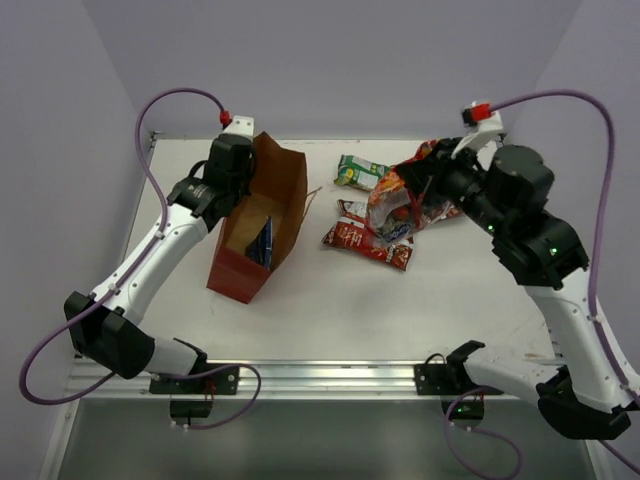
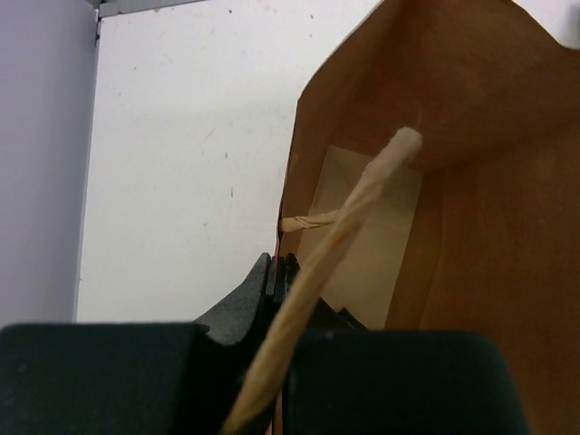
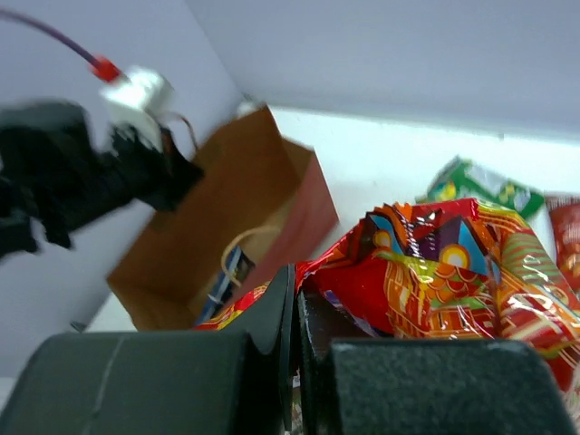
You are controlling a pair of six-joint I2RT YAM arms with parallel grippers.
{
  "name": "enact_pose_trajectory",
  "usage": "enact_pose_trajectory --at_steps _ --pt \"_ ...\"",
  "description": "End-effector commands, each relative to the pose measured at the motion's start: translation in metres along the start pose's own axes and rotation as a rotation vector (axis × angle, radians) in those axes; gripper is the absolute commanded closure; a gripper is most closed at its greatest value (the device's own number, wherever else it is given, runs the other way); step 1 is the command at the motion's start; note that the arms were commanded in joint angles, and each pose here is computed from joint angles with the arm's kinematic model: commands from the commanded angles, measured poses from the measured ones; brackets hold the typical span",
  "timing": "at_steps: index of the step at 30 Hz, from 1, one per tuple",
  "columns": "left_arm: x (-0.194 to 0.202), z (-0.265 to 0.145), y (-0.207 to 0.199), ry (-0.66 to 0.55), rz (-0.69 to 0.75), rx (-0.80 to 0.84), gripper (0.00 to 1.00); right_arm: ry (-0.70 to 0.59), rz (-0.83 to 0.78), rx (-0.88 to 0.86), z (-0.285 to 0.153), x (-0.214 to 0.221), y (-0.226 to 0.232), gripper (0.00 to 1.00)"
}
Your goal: Take the snacks out of the paper bag
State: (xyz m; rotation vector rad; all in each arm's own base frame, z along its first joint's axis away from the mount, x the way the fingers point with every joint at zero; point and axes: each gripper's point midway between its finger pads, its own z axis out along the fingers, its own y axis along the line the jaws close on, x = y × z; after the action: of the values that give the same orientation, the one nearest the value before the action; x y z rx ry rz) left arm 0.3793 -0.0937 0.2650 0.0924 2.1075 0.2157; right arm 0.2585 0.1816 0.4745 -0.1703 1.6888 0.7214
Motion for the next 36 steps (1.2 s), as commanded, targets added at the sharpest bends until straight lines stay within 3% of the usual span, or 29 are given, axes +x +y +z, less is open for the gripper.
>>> enact_pose_trajectory --at_steps 1,2,6,10,13,21,25,32,34,35,36 --pt "-0.037 -0.002 0.011 -0.094 -0.042 -0.048 1.00 0.083 -0.001 0.028 0.025 0.043 -0.017 1.00" --pt "-0.041 -0.002 0.013 -0.100 -0.044 -0.055 1.00 0.158 0.012 0.033 0.034 0.073 -0.024 1.00" --pt "-0.047 0.001 0.018 -0.107 -0.040 -0.076 1.00 0.335 0.032 -0.239 0.051 0.147 0.012 1.00" --pt "-0.050 0.003 0.021 -0.112 -0.040 -0.087 1.00 0.444 -0.003 -0.451 0.062 0.189 0.067 1.00" --pt "-0.050 0.003 0.023 -0.115 -0.033 -0.090 1.00 0.471 0.083 -0.534 0.064 0.206 0.083 1.00" --pt "-0.052 0.004 0.020 -0.123 -0.014 -0.074 1.00 0.595 0.151 -0.308 0.048 0.267 0.021 1.00" --pt "-0.051 0.005 0.014 -0.121 -0.013 -0.040 1.00 0.778 0.177 -0.106 0.022 0.334 -0.031 1.00" --pt "-0.050 0.000 0.012 -0.129 -0.008 -0.011 1.00 1.067 0.207 0.134 -0.021 0.406 -0.077 1.00" --pt "-0.049 0.000 0.011 -0.132 -0.005 0.000 1.00 1.076 0.202 0.166 -0.015 0.408 -0.081 0.94" --pt "-0.050 -0.001 0.009 -0.136 -0.002 0.015 1.00 1.093 0.195 0.186 -0.012 0.410 -0.084 0.79" --pt "-0.051 -0.003 0.008 -0.141 -0.001 0.023 1.00 1.086 0.182 0.197 -0.007 0.406 -0.085 0.75"
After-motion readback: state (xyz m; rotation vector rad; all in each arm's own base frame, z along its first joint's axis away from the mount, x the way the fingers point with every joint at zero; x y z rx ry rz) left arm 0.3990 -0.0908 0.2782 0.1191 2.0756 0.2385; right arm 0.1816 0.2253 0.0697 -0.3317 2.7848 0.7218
